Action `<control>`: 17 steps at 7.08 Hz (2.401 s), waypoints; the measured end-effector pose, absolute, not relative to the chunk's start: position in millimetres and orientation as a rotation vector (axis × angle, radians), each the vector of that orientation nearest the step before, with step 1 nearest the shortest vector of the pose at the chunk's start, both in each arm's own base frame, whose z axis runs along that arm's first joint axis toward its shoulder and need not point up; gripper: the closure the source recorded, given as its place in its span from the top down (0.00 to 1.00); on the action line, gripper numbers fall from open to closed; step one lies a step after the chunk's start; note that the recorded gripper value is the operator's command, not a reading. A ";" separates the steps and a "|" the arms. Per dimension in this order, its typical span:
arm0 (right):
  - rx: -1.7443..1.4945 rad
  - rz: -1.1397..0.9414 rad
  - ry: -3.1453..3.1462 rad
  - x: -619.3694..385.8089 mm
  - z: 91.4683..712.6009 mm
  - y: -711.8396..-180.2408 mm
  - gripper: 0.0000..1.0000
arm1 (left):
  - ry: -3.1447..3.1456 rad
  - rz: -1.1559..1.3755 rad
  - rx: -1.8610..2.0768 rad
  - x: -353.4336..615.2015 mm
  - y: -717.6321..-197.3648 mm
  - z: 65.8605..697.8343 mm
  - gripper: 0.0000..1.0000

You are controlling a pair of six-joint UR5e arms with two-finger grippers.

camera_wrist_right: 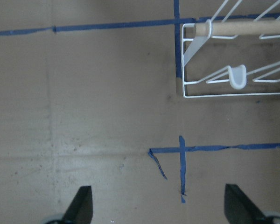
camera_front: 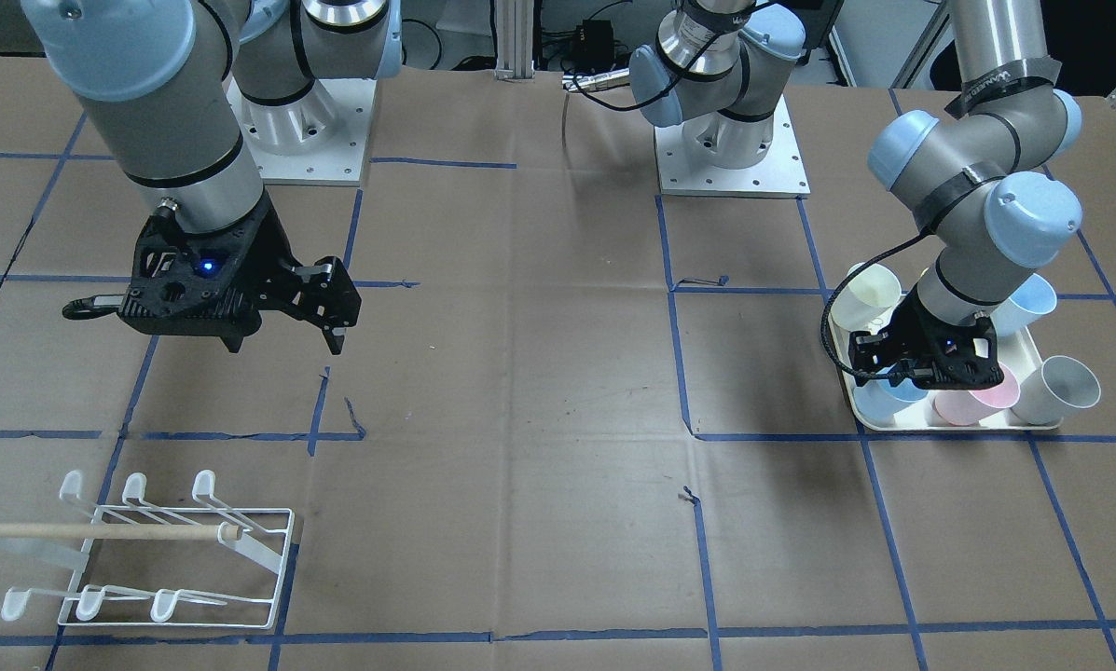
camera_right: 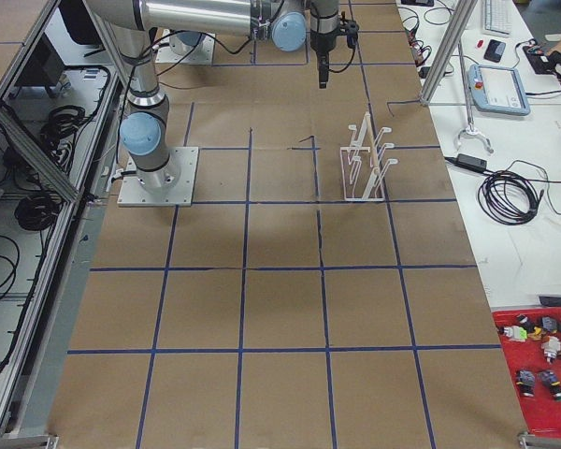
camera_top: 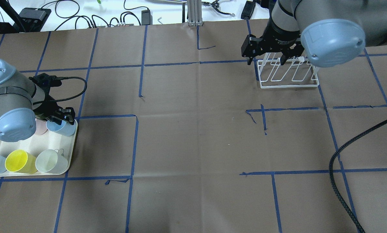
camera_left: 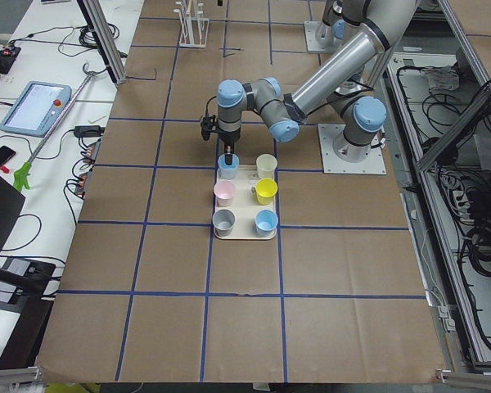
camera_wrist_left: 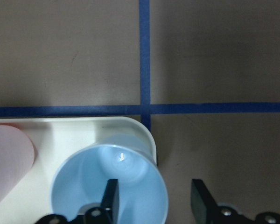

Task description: Transfer IKEA cup to right arm and place on rack

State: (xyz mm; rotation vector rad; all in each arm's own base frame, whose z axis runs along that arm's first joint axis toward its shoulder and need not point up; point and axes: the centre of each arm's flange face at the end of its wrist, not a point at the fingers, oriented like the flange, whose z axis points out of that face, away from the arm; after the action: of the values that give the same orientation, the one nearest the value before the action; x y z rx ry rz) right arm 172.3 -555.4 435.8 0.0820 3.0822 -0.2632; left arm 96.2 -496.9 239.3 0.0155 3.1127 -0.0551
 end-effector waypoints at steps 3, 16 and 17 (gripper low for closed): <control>0.511 -0.417 2.964 183.5 432.1 -573.5 1.00 | 3.083 -0.074 0.017 99.7 -498.6 252.4 0.00; 0.737 -0.498 1.895 258.6 372.5 -469.2 1.00 | 3.466 -1.123 0.563 24.2 -591.4 448.8 0.01; 0.762 -0.486 1.879 258.5 370.5 -467.9 1.00 | 3.431 -1.349 0.702 5.5 -588.0 442.2 0.01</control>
State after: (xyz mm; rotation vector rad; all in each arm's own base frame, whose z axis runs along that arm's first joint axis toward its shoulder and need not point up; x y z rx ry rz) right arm 258.5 -467.9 370.5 0.7621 1.8787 -0.4855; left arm 5.5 -588.0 442.2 0.7016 3.4309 -1.3490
